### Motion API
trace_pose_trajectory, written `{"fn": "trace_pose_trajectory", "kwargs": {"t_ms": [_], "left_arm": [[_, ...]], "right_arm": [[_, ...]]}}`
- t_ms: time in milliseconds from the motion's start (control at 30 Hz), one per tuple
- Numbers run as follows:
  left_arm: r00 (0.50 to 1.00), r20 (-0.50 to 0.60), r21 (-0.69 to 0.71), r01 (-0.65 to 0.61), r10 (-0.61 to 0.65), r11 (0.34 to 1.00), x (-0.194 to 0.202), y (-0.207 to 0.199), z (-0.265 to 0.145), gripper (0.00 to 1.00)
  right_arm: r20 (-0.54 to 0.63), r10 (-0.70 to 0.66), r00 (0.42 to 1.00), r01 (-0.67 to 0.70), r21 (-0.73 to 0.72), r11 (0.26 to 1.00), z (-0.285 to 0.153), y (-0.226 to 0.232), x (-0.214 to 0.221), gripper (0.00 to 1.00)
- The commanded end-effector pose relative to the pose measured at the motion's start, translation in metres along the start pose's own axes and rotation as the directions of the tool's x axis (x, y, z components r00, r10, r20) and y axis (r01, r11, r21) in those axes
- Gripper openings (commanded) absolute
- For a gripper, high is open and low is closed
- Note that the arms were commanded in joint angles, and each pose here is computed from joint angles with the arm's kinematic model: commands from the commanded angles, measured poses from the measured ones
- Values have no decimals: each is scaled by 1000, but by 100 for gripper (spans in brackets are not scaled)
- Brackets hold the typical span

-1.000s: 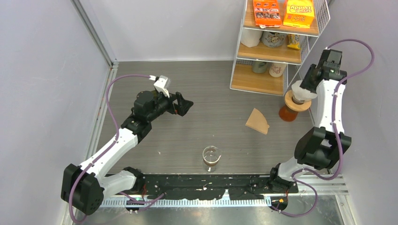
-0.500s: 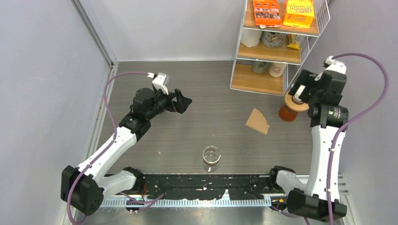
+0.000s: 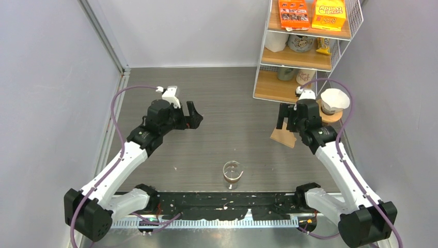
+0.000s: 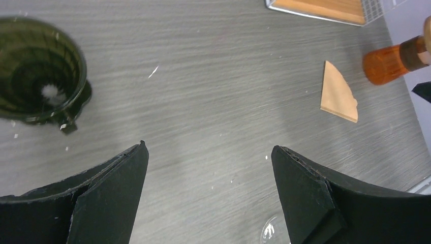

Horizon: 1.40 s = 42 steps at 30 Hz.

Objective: Place the coffee filter in the dripper

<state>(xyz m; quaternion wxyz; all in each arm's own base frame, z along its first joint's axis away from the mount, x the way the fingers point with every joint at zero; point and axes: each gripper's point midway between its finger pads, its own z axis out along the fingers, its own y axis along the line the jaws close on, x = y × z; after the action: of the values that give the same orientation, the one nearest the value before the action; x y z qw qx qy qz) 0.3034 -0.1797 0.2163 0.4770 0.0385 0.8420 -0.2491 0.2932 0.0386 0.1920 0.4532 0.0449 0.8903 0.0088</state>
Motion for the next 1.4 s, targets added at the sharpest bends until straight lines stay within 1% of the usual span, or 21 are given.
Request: {"fn": "trace_pose_trajectory", "kwargs": {"t_ms": [0, 67, 200, 267, 333, 400, 500, 667, 800, 900, 1067, 1167, 1233, 1300, 1367], "left_arm": [[997, -13, -126, 69, -72, 990, 16, 24, -15, 100], [996, -31, -178, 79, -86, 981, 27, 35, -18, 100], [992, -53, -200, 98, -111, 975, 37, 40, -19, 100], [992, -45, -229, 103, -117, 968, 38, 45, -21, 100], [994, -15, -289, 103, -112, 952, 33, 57, -24, 100], [993, 10, -369, 116, -121, 922, 28, 73, -27, 100], [983, 44, -456, 179, -179, 872, 18, 98, -29, 100], [942, 178, -524, 335, -284, 783, -15, 142, -19, 99], [918, 202, -536, 395, -341, 746, -30, 168, -2, 100], [904, 184, -565, 419, -386, 711, -26, 187, 12, 97], [893, 143, -566, 427, -426, 705, -27, 204, 35, 88], [893, 117, -548, 422, -434, 722, -29, 206, 49, 82], [895, 115, -535, 421, -430, 733, -29, 208, 57, 80], [894, 112, -538, 421, -434, 730, -28, 211, 62, 78], [891, 93, -551, 417, -443, 723, -23, 216, 69, 74]], "right_arm": [[122, 52, 991, -49, -32, 998, 10, 7, -12, 95], [126, 55, 991, -47, -65, 997, 15, 13, -6, 95], [152, 68, 986, -46, -141, 989, 18, 25, -3, 95], [163, 69, 984, -41, -169, 985, 19, 30, -2, 95], [167, 69, 984, -37, -189, 981, 20, 33, -1, 95], [174, 75, 982, -39, -202, 979, 20, 35, -2, 95], [185, 81, 979, -38, -222, 974, 21, 39, -2, 95], [180, 75, 981, -36, -215, 976, 24, 38, 0, 96], [174, 71, 982, -32, -216, 976, 24, 38, 1, 95], [176, 65, 982, -27, -208, 978, 24, 37, 1, 95], [177, 59, 982, -22, -204, 979, 24, 36, 1, 95], [175, 59, 983, -21, -209, 978, 23, 36, 1, 95], [172, 58, 983, -21, -210, 977, 23, 37, 2, 95], [173, 57, 983, -20, -210, 977, 22, 37, 1, 95], [170, 55, 984, -19, -210, 978, 23, 37, 2, 95]]}}
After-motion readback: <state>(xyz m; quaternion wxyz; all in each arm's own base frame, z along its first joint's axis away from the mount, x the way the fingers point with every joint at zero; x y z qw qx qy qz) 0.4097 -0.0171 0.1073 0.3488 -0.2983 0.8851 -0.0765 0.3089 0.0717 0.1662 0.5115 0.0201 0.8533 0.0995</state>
